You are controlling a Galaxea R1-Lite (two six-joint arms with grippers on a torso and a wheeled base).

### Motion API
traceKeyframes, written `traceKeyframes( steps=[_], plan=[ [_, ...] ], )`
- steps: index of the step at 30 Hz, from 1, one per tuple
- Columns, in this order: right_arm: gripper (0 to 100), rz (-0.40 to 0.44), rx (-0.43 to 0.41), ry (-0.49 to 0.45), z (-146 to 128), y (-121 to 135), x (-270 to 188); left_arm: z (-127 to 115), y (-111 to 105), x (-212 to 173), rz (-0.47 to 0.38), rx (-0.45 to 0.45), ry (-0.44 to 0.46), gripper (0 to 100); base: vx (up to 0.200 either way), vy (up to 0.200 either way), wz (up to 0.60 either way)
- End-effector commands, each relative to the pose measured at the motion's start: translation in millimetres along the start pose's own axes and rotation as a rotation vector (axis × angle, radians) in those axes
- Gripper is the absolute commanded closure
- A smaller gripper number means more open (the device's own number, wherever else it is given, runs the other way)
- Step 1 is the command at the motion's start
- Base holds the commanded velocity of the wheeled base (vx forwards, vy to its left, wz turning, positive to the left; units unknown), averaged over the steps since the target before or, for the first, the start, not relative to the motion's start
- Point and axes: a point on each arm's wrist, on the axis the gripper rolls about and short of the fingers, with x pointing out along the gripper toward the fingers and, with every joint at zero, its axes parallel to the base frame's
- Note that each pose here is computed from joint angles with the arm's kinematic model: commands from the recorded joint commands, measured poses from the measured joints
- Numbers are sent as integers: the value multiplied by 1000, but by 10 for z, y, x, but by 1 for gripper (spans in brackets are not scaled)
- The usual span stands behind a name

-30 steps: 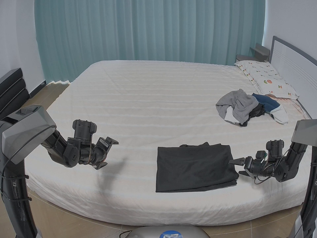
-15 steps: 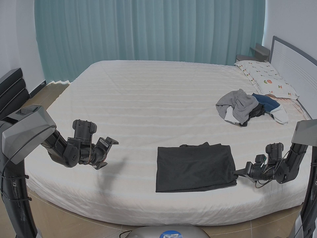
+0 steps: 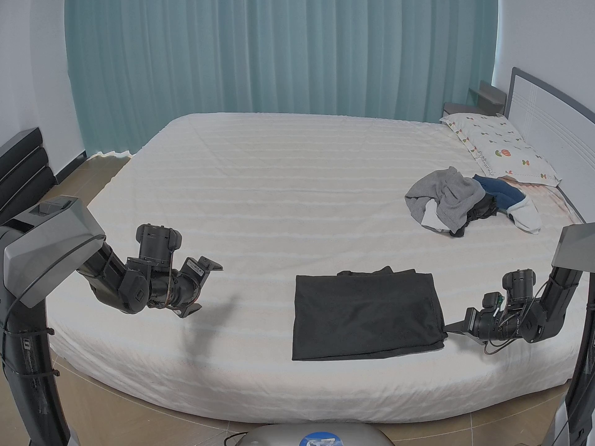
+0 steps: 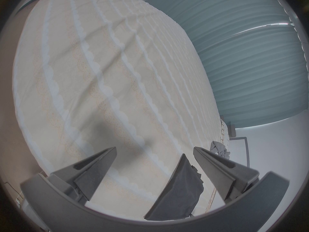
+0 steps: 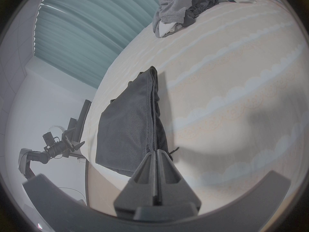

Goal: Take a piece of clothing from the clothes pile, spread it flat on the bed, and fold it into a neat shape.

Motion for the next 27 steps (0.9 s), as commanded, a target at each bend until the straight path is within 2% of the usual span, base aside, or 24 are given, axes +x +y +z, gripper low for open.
traceKeyframes(
  steps=[1,3,4,12,15,20,22,27],
  plan=[
    [100,-3,2,-2,2,-13,-11,0,0,4,0,0,0,0,0,0,0],
    [100,-4,5,-3,4,-22,-15,0,0,4,0,0,0,0,0,0,0],
    [0,-6,-1,-7,12,-30,-26,0,0,4,0,0,0,0,0,0,0],
    [0,-7,-6,-25,45,-48,-43,0,0,4,0,0,0,0,0,0,0],
    [0,9,18,-66,169,-51,-66,15,-21,1,-8,-6,-2,0,0,0,0],
    [0,50,183,-134,399,-10,-53,3,-26,-7,-8,-6,-1,0,0,0,0],
    [0,66,240,-149,460,15,-56,7,-38,-19,-12,-7,-3,0,0,-200,0],
    [0,94,319,-177,564,26,-20,-119,-100,-23,-22,13,24,0,0,-200,0]
  ],
)
